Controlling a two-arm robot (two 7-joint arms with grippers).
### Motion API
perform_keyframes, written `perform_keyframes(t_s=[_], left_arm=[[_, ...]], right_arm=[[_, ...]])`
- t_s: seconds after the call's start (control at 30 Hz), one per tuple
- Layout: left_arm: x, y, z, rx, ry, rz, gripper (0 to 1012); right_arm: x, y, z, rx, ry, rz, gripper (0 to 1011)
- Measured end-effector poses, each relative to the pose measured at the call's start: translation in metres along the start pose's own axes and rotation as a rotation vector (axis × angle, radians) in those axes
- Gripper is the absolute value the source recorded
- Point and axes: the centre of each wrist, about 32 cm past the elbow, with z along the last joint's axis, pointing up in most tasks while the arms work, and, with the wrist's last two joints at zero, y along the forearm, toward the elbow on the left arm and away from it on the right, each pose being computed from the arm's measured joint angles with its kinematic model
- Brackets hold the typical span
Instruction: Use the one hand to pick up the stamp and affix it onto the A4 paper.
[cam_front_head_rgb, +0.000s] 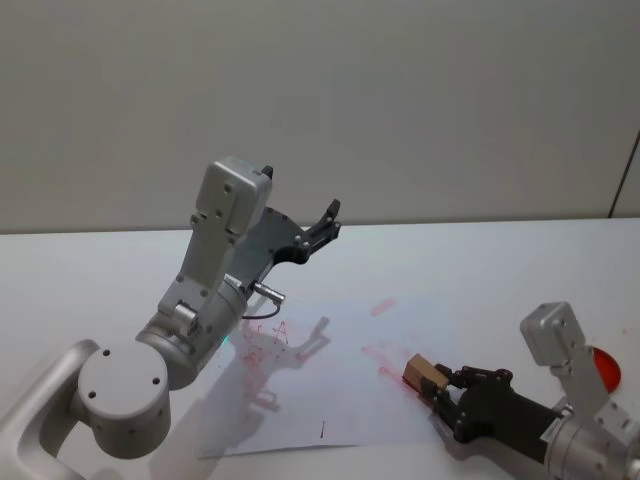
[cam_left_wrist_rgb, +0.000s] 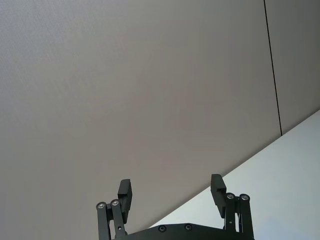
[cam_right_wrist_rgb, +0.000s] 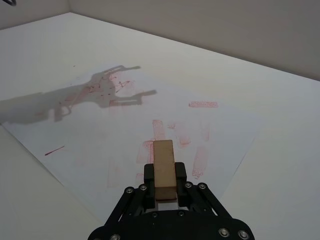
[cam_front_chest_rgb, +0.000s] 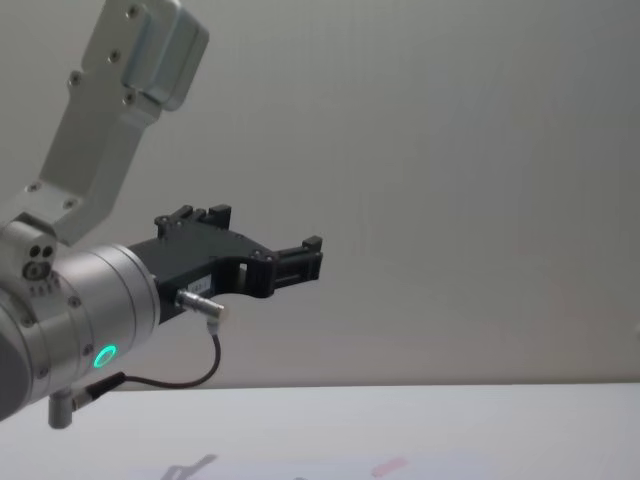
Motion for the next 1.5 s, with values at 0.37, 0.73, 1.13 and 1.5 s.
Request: perform_keyframes(t_s=[0.37, 0.73, 1.13, 1.5], left_arm=[[0.0, 0.0, 0.0, 0.0, 0.0, 0.0, 1001], [0.0, 0.0, 0.0, 0.0, 0.0, 0.0, 1001], [0.0, 0.0, 0.0, 0.0, 0.0, 0.0, 1001], [0.0, 0.0, 0.0, 0.0, 0.0, 0.0, 1001]], right_arm=[[-0.002, -0.001, 0.001, 0.023, 0.027, -0.014, 217], [0.004, -0.015, 0.033, 0.189, 0.066, -0.078, 217], [0.016, -0.046, 0.053, 0.307, 0.096, -0.205, 217], [0.03, -0.088, 0.049, 0.294, 0.106, -0.372, 217]])
